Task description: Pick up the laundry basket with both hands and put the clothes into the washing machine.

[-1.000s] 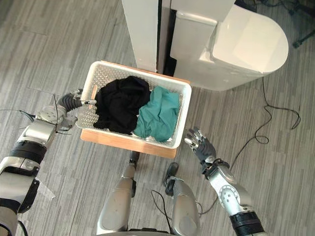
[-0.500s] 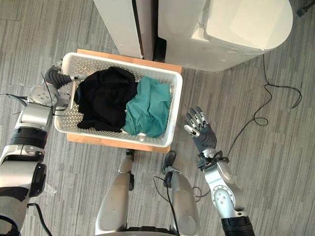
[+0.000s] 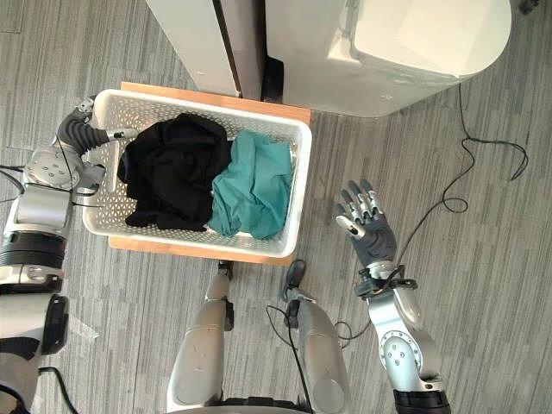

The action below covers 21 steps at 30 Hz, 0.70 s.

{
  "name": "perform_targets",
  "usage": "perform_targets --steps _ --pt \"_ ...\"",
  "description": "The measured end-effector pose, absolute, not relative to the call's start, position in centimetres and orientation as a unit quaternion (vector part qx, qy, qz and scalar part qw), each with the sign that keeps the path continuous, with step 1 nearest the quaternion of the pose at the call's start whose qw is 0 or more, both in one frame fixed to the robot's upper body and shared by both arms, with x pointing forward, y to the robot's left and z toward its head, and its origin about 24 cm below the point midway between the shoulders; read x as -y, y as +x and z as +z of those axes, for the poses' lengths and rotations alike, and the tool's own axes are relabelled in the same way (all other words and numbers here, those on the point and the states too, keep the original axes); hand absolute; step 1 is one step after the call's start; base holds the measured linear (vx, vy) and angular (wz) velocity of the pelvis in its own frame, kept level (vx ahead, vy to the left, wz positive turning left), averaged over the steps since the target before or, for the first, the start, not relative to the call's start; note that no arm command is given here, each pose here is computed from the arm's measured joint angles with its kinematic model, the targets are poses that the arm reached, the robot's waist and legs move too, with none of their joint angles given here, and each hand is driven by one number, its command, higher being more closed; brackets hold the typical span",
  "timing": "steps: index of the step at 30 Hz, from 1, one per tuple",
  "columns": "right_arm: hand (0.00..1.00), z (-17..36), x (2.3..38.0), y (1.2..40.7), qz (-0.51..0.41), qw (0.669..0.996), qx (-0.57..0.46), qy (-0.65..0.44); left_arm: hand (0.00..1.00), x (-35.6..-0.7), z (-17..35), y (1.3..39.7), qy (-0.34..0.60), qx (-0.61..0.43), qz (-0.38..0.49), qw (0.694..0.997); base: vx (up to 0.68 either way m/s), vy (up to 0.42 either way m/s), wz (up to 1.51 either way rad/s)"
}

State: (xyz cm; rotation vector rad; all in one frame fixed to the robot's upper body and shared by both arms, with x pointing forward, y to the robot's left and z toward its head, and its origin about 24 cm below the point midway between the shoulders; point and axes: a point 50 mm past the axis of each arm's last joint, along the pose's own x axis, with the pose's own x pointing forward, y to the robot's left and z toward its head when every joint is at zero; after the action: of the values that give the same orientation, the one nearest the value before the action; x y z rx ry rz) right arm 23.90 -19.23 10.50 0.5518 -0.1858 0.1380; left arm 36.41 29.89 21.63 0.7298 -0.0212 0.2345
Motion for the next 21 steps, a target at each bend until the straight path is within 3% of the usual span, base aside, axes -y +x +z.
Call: perform_targets --steps 9,21 --pt "0.0 16.0 20.5 26.2 0.102 0.952 0.172 0.232 0.0 -29.5 20.5 36.4 0.4 -0.011 0.091 0.912 0.0 -0.005 -0.06" --pt "0.0 17.0 19.3 29.1 0.144 0.97 0.138 0.137 0.0 -28.2 20.4 36.8 0.375 0.021 0.061 0.925 0.01 0.002 -0.03"
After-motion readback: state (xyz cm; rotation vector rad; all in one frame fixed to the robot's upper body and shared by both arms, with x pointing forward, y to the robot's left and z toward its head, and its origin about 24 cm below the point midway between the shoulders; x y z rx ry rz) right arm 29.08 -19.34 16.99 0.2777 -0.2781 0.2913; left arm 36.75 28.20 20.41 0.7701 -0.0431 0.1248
